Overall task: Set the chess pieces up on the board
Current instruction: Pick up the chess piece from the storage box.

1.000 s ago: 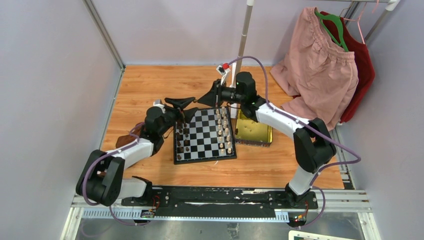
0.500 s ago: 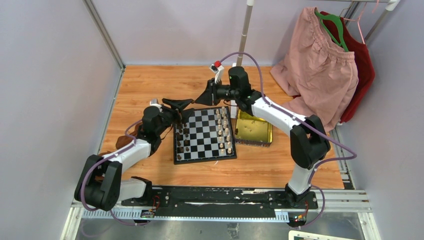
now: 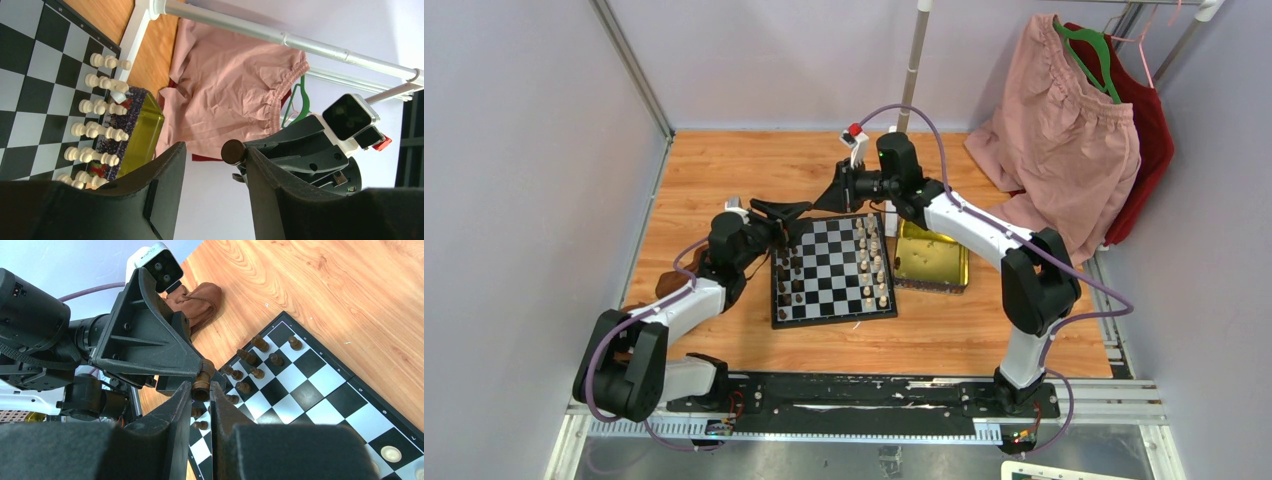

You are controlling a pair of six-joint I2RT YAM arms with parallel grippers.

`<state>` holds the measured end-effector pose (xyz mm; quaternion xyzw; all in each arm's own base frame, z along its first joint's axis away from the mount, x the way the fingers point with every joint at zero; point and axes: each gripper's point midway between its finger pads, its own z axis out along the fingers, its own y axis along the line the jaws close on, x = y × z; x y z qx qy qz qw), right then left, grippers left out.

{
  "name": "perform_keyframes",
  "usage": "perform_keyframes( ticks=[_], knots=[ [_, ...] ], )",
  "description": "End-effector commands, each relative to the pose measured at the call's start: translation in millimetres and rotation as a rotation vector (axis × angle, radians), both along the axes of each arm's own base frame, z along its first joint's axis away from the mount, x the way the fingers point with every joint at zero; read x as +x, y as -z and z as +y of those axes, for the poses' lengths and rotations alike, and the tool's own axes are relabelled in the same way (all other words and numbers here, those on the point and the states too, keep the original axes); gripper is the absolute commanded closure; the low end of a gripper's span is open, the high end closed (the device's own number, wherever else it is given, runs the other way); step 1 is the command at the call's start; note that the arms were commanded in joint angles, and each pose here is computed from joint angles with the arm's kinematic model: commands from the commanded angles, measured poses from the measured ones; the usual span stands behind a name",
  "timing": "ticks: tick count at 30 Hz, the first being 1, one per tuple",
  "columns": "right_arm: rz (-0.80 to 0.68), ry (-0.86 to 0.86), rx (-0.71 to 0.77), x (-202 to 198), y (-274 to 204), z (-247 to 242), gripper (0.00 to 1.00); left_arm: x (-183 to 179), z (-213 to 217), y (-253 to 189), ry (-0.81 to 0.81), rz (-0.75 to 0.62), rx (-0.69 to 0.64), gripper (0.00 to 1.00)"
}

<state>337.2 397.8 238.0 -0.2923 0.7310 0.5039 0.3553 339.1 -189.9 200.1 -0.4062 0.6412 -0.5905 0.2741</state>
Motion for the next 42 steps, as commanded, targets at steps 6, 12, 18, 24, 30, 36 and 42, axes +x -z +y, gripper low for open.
perform_keyframes(
  ticks=[6, 12, 18, 24, 30, 36, 42],
  knots=[
    [-0.058, -0.034, 0.031, -1, -20, 14, 1.00, -5, 0, 0, 0.021, -0.010, 0.013, 0.49],
    [-0.065, -0.030, 0.032, 2, -23, 15, 1.00, -7, 0, 0, 0.023, -0.009, 0.009, 0.49],
    [-0.068, -0.030, 0.034, 4, -25, 17, 1.00, -7, 0, -2, 0.023, -0.013, 0.004, 0.50],
    [-0.069, -0.028, 0.033, 7, -24, 19, 1.00, -7, 0, -6, 0.024, -0.019, 0.000, 0.50],
    [-0.074, -0.023, 0.033, 9, -25, 21, 1.00, -8, 0, -6, 0.022, -0.020, -0.001, 0.51],
    [-0.071, -0.034, 0.035, 7, -25, 20, 1.00, -8, 5, -1, -0.005, -0.006, 0.011, 0.49],
    [-0.068, -0.037, 0.028, 2, -23, 17, 1.00, -2, 9, 0, -0.021, -0.002, 0.022, 0.46]
  ],
)
